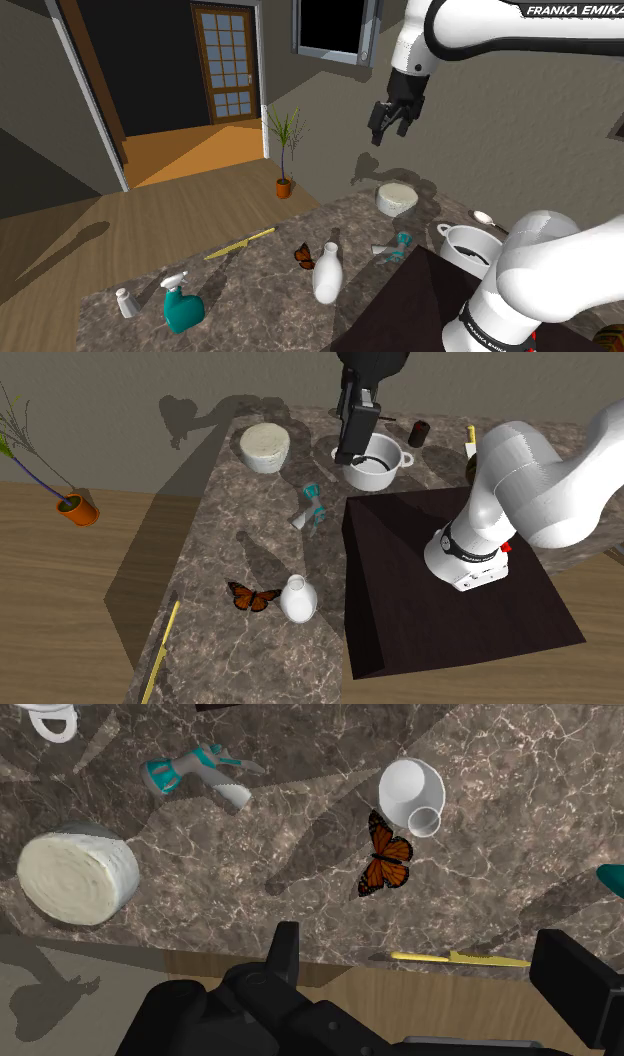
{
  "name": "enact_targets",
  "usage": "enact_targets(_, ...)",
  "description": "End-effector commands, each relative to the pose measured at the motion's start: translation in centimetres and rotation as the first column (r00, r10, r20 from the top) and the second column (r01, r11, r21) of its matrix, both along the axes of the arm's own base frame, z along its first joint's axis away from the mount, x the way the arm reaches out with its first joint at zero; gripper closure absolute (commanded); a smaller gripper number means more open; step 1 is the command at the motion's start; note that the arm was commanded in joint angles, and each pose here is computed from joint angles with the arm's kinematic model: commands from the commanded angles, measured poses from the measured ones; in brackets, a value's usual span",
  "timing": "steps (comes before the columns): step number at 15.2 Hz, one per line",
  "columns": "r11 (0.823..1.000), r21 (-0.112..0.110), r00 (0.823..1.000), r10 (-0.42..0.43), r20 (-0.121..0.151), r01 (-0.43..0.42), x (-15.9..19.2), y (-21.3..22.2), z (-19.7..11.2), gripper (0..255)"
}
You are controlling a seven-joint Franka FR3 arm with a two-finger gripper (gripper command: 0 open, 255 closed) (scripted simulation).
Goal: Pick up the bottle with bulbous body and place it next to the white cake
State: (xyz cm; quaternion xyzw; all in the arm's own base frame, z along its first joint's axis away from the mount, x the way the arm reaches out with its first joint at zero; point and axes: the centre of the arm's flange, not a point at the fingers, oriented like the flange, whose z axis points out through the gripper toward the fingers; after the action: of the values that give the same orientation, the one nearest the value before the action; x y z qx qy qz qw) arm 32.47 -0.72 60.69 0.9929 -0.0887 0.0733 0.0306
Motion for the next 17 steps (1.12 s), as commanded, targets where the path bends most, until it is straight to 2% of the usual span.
enact_targets(1, 1.000, 0.000, 1.000, 0.000, 0.000, 0.000, 0.0, 0.0, 0.0, 0)
enact_targets(17, 0.999, 0.021, 0.999, 0.036, 0.006, -0.036, 3.8, 2.7, -20.5, 0)
